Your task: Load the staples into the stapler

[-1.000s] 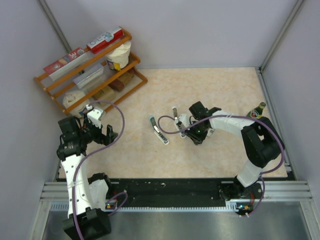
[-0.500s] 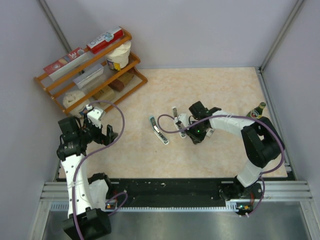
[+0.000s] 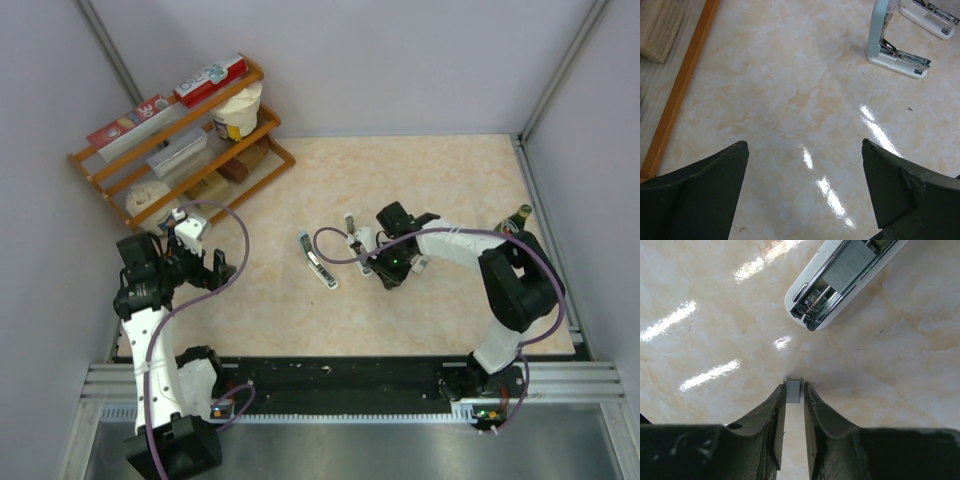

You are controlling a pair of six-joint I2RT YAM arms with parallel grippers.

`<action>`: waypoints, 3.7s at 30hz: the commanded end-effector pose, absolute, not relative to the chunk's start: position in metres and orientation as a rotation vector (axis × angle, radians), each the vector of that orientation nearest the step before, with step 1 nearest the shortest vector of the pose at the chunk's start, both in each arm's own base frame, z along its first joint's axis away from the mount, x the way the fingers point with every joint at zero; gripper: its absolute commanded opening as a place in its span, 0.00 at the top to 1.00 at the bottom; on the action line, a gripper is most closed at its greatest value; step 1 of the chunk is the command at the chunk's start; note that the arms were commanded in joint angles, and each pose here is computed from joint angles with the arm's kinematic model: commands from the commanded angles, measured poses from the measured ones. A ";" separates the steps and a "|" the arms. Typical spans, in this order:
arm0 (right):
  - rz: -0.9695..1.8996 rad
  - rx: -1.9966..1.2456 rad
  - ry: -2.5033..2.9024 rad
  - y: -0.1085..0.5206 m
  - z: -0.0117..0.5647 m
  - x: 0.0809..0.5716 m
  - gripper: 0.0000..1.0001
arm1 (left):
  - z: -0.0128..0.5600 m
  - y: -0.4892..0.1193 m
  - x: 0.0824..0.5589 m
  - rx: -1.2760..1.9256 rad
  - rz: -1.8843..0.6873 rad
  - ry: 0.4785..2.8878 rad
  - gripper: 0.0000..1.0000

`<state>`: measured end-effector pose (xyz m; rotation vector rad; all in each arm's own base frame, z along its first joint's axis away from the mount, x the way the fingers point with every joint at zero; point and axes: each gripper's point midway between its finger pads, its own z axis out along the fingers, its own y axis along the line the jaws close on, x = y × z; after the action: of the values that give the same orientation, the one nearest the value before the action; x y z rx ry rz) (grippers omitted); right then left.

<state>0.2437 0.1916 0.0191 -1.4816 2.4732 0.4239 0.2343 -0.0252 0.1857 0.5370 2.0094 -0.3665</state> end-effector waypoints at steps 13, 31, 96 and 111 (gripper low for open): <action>0.413 -1.449 2.441 0.203 0.032 0.254 0.92 | 0.189 -0.025 0.237 0.564 -0.363 1.985 0.01; 0.409 -1.078 2.183 0.272 0.152 0.297 0.92 | 0.186 -0.022 0.239 0.556 -0.348 1.995 0.01; 0.491 -0.910 2.181 0.367 0.071 0.274 0.90 | 0.183 -0.016 0.239 0.545 -0.299 2.000 0.01; 0.514 -0.910 2.227 0.365 0.069 0.265 0.90 | 0.183 -0.015 0.240 0.539 -0.292 2.002 0.01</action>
<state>0.2725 0.3600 0.0673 -0.9021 2.2293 0.4917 0.2353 -0.0170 0.1781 0.5283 2.0369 -0.3145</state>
